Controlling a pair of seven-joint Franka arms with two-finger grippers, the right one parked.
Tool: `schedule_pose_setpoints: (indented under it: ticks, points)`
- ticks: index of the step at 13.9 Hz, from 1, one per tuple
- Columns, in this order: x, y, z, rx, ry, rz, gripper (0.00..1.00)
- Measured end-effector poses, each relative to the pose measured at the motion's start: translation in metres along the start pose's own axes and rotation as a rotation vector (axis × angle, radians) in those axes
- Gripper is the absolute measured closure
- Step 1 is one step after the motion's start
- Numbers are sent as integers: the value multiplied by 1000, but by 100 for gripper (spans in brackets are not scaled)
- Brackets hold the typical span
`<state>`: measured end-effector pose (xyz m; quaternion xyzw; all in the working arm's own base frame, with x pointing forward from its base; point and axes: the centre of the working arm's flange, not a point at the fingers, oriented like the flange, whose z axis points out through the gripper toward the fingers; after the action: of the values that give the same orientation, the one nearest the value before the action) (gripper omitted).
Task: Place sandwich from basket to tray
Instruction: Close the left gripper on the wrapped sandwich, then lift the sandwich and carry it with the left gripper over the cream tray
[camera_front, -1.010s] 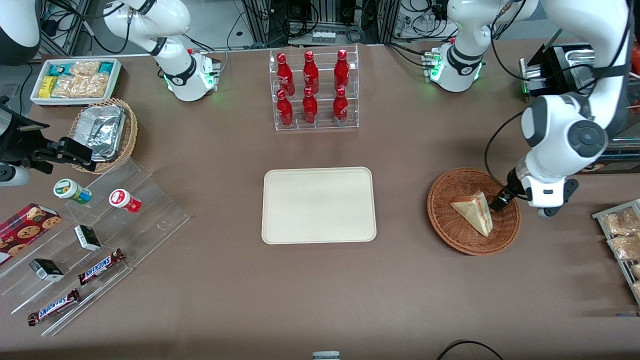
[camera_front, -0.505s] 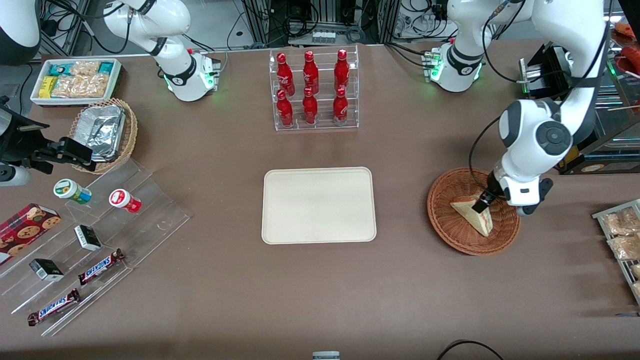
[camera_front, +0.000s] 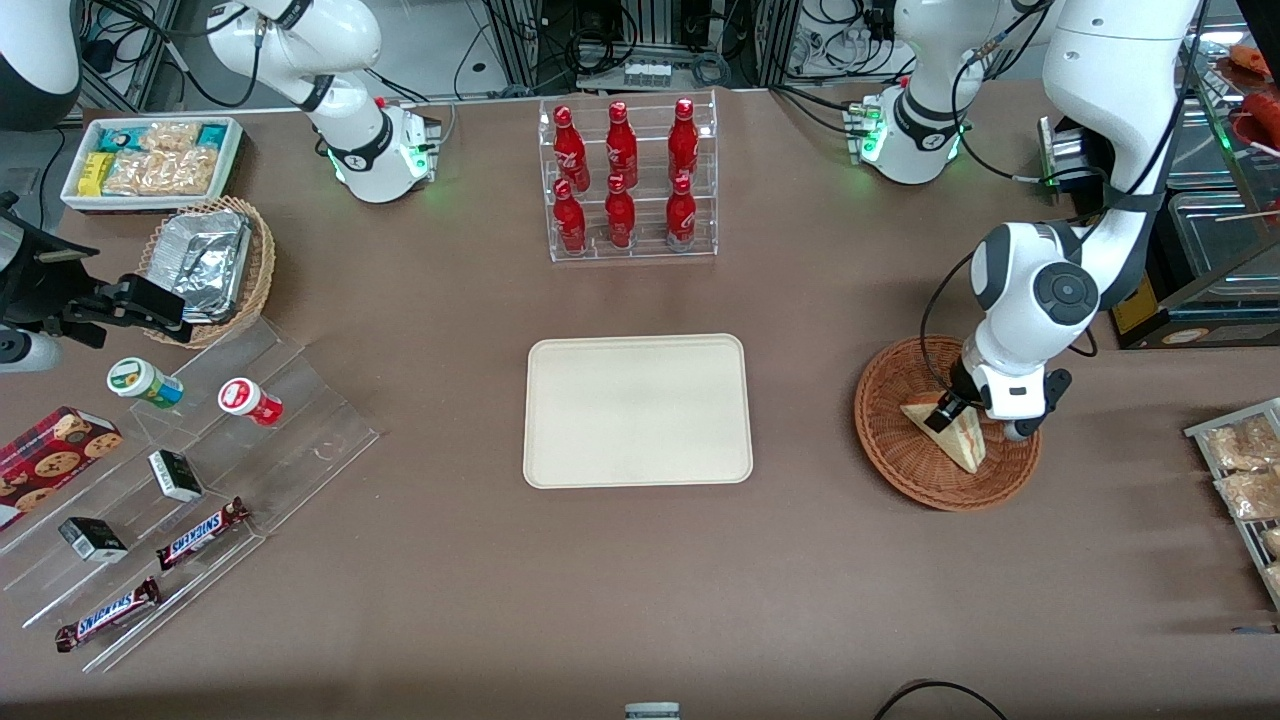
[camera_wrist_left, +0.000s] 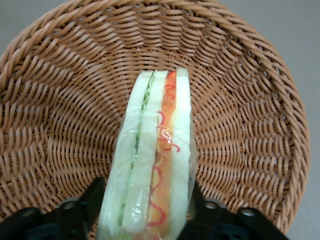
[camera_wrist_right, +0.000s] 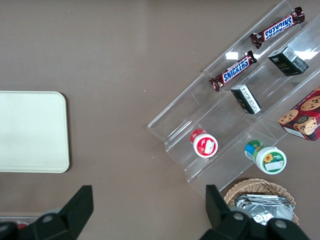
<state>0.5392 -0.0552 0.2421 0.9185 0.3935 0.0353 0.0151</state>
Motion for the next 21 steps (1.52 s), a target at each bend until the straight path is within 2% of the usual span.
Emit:
schedule_pose_setpoints:
  ticks: [2,3,5,7,8,10,12,15,18,21]
  points:
    - [3,3,-10,2,1,0,56]
    - [4,4,-19,21,-10,4,62]
    - [6,7,-54,80,-42,33,67]
    - [1,18,-109,137,-79,75,78]
    - [-7,28,-139,157,-91,100,82]
    - [-36,60,-196,174,-101,170,82]
    - [-77,93,-231,158,-100,255,82]
    - [-154,139,-244,114,-112,393,82]
    - [-238,186,-224,83,-130,536,82]
    - [-317,226,-178,63,-99,597,82]
